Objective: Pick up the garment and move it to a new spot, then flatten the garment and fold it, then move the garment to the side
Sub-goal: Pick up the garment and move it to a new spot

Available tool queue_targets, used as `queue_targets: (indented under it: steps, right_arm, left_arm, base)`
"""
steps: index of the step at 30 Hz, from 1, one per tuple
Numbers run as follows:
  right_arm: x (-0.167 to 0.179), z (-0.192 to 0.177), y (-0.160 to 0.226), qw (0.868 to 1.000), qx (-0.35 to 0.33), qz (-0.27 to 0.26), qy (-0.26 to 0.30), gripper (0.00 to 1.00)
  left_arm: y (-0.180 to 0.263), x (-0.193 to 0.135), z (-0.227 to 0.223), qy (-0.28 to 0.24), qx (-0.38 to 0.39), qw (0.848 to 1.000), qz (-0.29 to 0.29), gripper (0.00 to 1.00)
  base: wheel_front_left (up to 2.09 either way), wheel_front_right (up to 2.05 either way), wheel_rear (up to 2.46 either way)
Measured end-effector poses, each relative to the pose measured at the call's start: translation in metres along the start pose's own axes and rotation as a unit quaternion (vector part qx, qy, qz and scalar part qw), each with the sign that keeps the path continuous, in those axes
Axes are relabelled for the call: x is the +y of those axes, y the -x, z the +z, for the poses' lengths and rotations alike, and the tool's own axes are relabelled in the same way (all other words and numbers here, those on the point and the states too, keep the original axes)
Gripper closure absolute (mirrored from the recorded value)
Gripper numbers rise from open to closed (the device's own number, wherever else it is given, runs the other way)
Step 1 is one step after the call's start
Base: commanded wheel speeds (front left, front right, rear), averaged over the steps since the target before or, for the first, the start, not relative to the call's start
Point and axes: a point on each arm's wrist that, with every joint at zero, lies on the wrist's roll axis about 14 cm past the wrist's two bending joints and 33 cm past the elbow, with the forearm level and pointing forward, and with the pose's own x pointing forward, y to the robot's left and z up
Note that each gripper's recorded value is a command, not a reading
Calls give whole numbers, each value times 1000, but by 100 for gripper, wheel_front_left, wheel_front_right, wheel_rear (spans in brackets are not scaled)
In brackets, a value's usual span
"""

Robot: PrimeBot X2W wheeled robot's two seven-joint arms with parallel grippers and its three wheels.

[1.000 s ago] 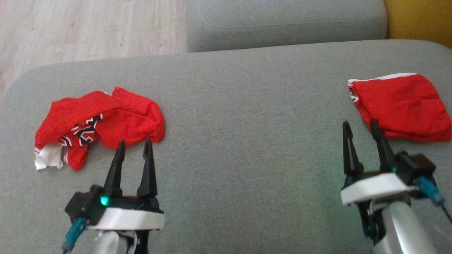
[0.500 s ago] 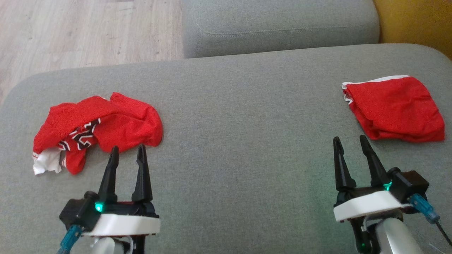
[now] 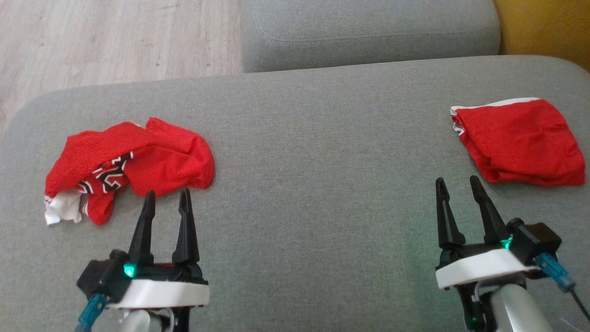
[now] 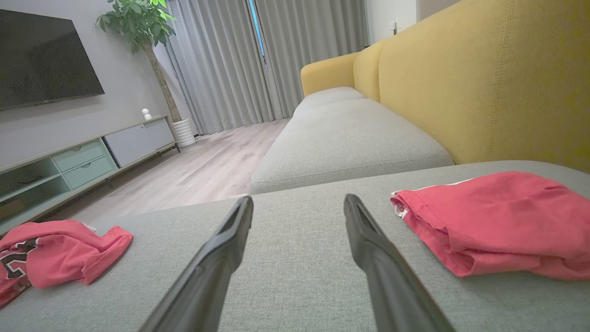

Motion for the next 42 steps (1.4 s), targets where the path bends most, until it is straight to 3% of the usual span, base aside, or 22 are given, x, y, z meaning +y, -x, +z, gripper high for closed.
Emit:
queue_targets:
  steps: [11, 19, 33, 42]
  right_arm:
    - [17, -5, -6, 1000, 8, 27, -1, 0]
    - [61, -15, -12, 996, 22, 91, -16, 0]
    - [145, -26, -10, 975, 44, 215, -28, 0]
    - [149, -36, -8, 973, 59, 221, -35, 0]
  left_arm:
    - [5, 9, 3, -3, -4, 1000, 15, 0]
    - [24, 36, 19, -17, -25, 998, 62, 0]
    - [81, 84, 40, -35, -54, 985, 160, 0]
    - [84, 96, 42, -42, -54, 982, 179, 0]
  base:
    - [0, 0, 0]
    - [0, 0, 0]
    - [0, 0, 0]
    - [0, 0, 0]
